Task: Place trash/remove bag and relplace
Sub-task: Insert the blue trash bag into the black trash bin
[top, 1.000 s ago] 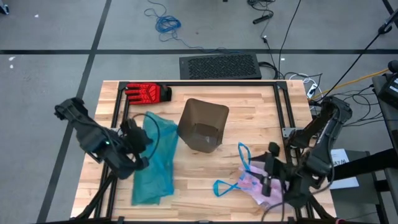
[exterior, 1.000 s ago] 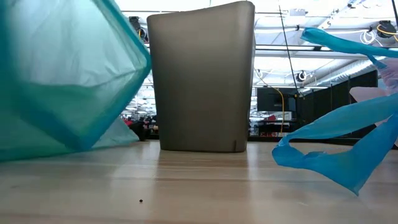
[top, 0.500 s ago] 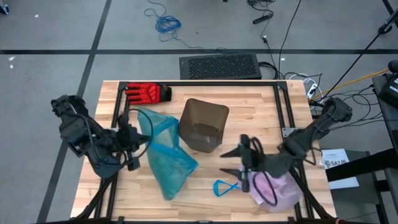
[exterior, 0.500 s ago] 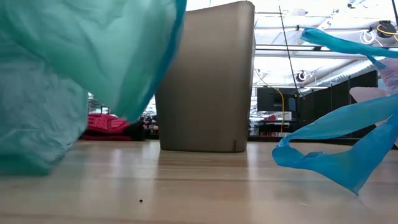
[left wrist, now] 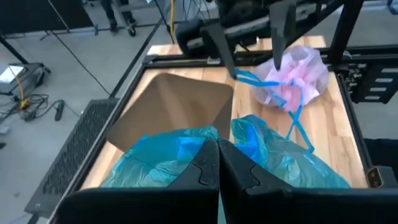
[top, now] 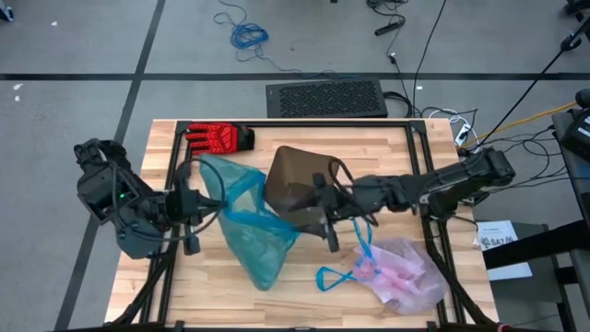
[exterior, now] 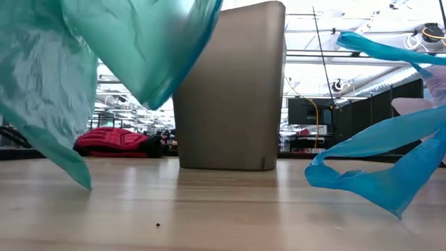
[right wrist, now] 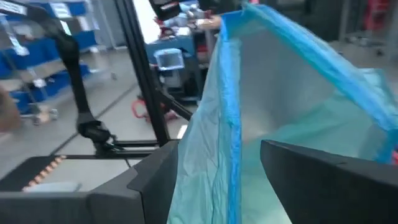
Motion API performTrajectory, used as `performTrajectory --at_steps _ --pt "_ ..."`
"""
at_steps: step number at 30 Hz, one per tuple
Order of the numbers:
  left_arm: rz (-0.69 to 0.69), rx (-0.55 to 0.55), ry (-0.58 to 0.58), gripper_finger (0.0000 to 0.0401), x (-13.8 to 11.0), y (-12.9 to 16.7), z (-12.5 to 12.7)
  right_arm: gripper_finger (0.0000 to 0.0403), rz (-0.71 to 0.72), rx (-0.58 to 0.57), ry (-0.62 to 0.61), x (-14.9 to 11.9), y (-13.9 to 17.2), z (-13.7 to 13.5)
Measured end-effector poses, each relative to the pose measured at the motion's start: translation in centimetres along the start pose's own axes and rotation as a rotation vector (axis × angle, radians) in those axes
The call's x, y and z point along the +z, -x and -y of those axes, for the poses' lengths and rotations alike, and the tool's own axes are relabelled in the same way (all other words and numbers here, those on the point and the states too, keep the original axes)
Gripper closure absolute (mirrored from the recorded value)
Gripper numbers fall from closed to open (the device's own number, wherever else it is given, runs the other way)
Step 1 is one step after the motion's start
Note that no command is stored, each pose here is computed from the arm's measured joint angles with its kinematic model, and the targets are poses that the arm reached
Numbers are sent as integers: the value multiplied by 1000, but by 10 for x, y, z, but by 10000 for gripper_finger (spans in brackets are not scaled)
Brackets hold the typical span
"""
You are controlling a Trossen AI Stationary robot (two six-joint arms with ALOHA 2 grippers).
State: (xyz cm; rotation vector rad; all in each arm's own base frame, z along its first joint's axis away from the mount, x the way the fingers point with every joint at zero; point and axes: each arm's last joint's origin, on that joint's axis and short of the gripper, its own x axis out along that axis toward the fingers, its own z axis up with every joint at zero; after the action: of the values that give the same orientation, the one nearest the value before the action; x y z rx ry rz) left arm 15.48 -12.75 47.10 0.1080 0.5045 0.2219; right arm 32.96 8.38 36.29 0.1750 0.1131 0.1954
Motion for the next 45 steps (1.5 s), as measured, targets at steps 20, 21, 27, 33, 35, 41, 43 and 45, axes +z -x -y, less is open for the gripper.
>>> performTrajectory --at_steps 20,21,27,33,35,41,43,45 --pt "34 24 -44 401 9 -5 -5 173 -92 255 -69 -10 -97 32" --pt "34 25 -45 401 9 -5 -5 185 -111 247 -76 -10 -101 33" --pt "58 39 -74 401 12 -5 -5 364 -178 143 83 9 -107 29" --pt "130 35 -126 401 20 0 -8 400 -170 -44 292 62 -84 23" --pt "164 50 -154 401 25 4 -11 402 -150 -119 373 85 -73 19" --pt "302 128 -231 401 50 20 -21 403 -110 -335 570 136 -40 13" --pt "343 151 -254 401 58 24 -24 403 -102 -409 626 148 -32 14" --pt "376 177 -272 401 64 29 -27 403 -111 -488 693 154 -26 15"
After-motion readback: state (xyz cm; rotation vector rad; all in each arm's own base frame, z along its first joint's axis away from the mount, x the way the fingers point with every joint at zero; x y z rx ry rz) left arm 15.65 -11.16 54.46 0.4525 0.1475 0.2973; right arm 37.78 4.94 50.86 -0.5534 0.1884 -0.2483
